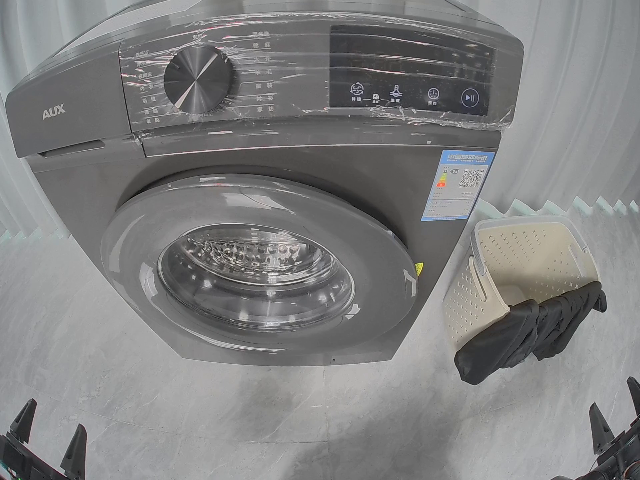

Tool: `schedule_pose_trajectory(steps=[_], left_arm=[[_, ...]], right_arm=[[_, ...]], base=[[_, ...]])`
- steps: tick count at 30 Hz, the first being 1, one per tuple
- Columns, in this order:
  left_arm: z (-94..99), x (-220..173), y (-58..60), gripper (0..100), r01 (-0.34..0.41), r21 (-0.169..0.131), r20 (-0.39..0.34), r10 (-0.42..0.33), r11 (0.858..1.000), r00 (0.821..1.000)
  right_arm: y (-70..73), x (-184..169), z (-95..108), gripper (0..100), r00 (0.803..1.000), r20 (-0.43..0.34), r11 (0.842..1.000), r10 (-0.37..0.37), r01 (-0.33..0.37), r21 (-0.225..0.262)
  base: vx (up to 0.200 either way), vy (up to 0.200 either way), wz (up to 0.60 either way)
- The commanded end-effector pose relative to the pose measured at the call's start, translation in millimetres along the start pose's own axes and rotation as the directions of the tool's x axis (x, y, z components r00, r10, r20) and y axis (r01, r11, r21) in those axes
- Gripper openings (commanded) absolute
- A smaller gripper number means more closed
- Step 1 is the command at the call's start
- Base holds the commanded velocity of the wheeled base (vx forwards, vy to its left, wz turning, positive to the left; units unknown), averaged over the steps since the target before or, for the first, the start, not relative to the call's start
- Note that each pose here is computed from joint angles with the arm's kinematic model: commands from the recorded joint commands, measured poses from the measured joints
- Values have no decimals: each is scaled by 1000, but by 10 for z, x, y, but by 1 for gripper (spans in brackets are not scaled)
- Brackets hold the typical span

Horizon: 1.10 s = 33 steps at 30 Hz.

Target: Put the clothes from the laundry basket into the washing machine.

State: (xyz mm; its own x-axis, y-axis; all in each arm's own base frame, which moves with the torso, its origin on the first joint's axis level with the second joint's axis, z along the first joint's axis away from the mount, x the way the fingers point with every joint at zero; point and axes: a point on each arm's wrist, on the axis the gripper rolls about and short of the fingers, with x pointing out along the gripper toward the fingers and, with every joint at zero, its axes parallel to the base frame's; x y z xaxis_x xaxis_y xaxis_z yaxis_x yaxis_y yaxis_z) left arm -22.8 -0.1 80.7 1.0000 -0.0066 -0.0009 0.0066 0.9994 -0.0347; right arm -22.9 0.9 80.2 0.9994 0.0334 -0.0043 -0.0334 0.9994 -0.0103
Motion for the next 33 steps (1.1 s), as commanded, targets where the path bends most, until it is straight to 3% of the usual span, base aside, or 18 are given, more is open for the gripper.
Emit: schedule_pose_trajectory(steps=[1,23,33], left_arm=[[-48,-2,2,100,1,-1,2,-1,1000,1000],[-47,0,2,100,1,1,1,-1,1000,1000],[-49,0,1,100,0,-1,-1,0,1000,1000]], right_arm=[[1,1,-53,100,1000,-2,1000,0,0,0],[1,1,-53,100,1000,-2,1000,0,0,0],[1,1,-53,100,1000,-2,1000,0,0,0]], base=[[0,200,0],[0,9,0],[0,200,0]])
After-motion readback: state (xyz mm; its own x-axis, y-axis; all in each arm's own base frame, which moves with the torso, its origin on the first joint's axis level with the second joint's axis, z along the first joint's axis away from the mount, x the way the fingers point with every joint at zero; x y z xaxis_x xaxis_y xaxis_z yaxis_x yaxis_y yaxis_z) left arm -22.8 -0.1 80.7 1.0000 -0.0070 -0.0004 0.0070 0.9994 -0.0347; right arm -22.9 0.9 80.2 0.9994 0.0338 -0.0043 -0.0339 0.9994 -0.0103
